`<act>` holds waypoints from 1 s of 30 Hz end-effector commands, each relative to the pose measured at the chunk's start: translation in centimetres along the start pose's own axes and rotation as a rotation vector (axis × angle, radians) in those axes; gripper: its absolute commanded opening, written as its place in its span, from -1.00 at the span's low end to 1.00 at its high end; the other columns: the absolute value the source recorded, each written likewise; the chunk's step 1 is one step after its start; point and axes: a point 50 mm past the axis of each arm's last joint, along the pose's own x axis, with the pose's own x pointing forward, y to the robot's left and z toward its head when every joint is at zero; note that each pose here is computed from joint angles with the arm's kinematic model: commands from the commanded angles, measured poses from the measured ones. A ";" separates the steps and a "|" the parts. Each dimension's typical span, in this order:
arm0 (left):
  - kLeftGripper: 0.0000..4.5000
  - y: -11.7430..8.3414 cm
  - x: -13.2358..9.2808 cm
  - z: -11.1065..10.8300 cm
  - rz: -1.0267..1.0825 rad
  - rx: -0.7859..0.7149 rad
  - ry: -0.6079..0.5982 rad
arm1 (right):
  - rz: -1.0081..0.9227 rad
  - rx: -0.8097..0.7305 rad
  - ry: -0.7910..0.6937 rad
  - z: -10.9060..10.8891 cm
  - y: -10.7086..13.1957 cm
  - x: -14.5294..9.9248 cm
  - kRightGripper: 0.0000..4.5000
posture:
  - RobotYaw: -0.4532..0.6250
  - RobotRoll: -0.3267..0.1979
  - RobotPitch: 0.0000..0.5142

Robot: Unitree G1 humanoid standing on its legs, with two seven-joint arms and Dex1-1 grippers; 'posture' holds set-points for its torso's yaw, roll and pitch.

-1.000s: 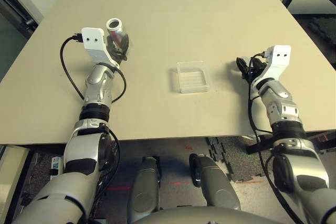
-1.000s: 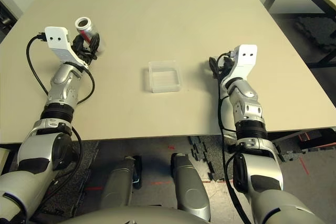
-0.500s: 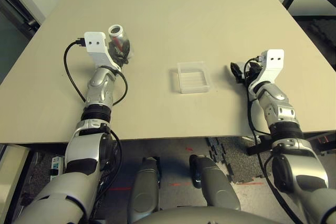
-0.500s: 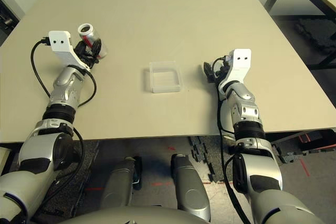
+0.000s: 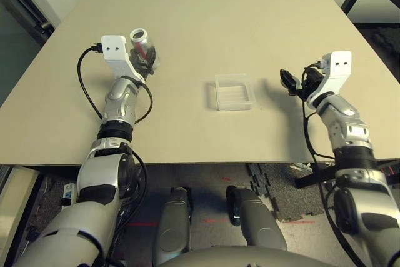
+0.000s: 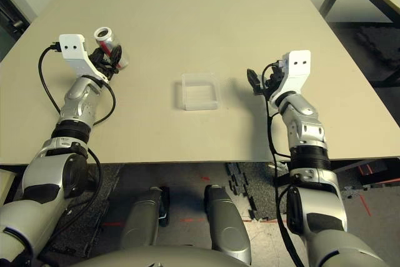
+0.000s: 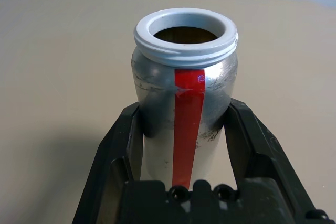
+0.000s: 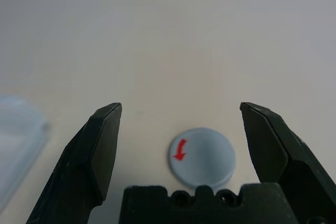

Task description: Pour the medicine from the bottle into the box.

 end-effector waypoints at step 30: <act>0.08 -14.5 0.4 3.5 -0.993 1.785 -0.686 | 0.505 -0.121 0.284 0.1 8.2 -0.7 1.00 | -0.16 0.25 -0.35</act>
